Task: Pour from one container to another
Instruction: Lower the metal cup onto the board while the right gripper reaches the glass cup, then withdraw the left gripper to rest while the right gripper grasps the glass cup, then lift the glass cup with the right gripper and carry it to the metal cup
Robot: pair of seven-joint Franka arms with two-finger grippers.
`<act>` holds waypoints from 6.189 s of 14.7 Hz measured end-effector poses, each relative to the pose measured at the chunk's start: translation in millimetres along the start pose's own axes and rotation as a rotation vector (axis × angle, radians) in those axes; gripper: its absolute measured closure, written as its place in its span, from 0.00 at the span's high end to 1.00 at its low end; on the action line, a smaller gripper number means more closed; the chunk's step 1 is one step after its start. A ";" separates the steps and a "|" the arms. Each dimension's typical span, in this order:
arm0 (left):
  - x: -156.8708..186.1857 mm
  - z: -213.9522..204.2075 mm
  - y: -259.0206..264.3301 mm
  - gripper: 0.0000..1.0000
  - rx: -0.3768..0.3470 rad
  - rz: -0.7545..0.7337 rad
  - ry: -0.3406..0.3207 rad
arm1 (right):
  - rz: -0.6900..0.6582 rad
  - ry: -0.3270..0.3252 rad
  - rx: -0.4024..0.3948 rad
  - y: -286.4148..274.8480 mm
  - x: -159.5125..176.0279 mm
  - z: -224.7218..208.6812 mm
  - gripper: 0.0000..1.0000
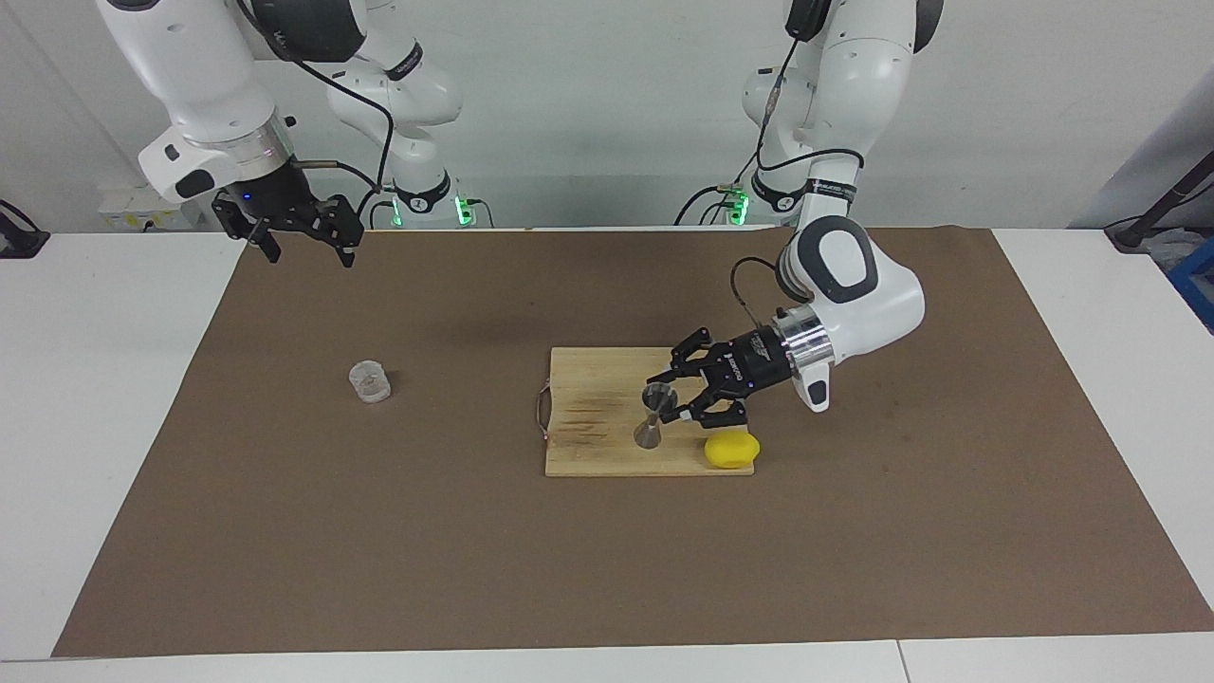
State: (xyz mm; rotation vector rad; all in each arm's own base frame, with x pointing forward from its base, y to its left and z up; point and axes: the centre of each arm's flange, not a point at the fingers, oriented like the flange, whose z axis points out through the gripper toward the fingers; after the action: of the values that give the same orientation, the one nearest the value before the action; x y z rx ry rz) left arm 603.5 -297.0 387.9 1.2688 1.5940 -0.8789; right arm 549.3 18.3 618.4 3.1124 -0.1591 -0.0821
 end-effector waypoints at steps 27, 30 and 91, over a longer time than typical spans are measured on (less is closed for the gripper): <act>34.3 64.1 -63.0 0.51 -0.092 -0.100 0.108 | 1.102 -0.187 0.197 81.7 60.4 162.1 1.00; 34.3 64.4 -63.5 0.81 -0.095 -0.099 0.111 | 1.181 -0.234 0.251 96.4 64.2 201.4 1.00; -117.0 -327.1 -3.0 1.00 1.138 1.500 0.784 | 1.475 -0.589 0.609 22.3 52.4 257.4 0.51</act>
State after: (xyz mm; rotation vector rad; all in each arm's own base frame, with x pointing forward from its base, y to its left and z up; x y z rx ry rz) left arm 541.2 -39.4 612.6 3.1362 -0.0210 -0.1407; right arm 585.2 -14.7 359.3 2.3547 -2.6307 -0.9688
